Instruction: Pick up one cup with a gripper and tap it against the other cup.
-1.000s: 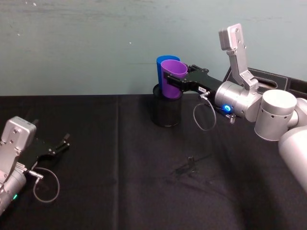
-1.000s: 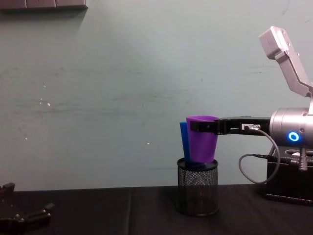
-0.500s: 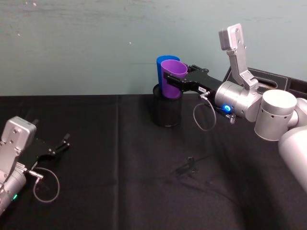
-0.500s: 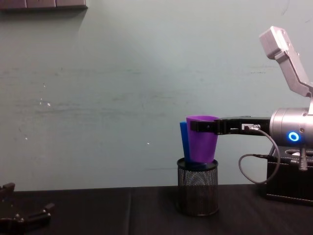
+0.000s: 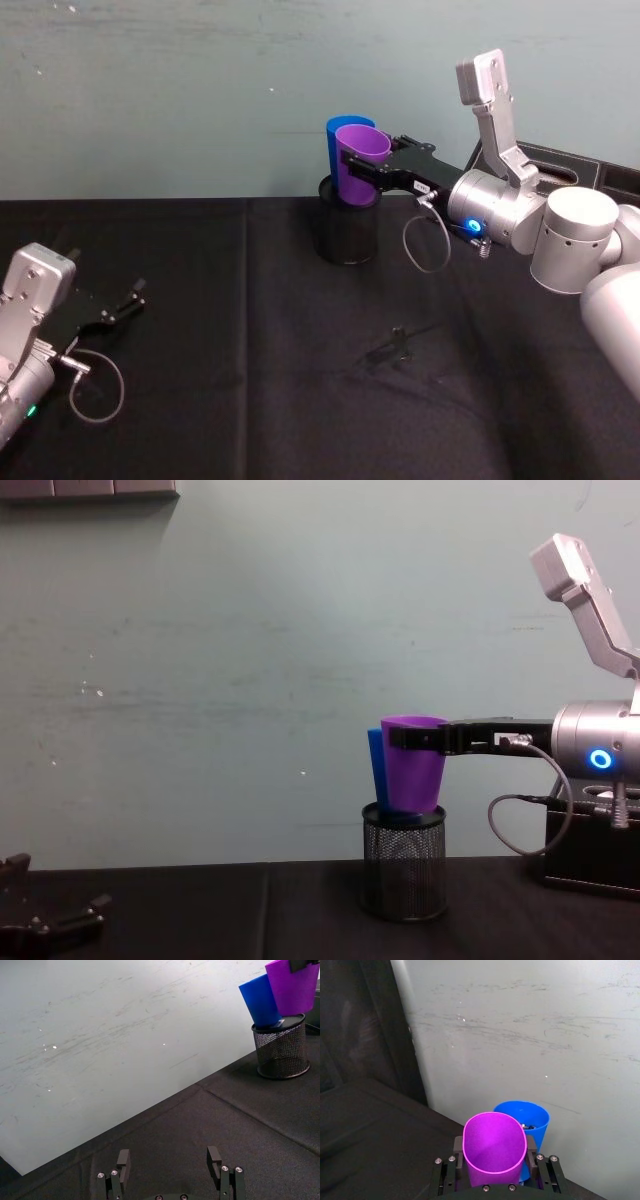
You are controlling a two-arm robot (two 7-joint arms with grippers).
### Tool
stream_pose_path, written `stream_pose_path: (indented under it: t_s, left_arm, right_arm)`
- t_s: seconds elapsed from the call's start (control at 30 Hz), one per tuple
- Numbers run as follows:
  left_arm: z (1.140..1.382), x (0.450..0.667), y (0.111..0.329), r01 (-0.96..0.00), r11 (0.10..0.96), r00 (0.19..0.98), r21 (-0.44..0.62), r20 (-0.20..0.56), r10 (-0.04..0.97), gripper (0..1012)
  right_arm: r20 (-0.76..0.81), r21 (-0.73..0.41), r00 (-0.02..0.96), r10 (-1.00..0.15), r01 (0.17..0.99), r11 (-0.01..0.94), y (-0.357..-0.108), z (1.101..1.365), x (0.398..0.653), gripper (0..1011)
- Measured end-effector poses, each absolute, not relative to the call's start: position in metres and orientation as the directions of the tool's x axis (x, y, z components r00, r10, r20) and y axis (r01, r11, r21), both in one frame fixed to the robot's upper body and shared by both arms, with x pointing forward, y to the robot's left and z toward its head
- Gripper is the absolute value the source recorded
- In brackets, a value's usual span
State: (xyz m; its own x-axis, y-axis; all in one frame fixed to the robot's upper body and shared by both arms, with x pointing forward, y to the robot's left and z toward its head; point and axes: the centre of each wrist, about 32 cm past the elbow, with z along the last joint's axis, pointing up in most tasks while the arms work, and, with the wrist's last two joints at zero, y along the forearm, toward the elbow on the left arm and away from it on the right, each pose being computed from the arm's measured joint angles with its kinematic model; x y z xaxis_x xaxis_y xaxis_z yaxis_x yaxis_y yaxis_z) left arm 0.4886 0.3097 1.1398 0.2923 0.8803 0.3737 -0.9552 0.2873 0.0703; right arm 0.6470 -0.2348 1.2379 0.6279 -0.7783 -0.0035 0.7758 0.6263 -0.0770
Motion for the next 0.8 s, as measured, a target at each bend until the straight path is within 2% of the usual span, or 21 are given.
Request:
stream_pose_path:
  t_s: [0.8]
  left_arm:
    - [1.1398,0.4886,0.3097,-0.955,0.287,0.292,0.07,0.374,0.88,1000]
  right_arm:
    - [-0.006,-0.075,0.633,-0.775,0.772,0.631,-0.2352,1.2375,0.6464,707]
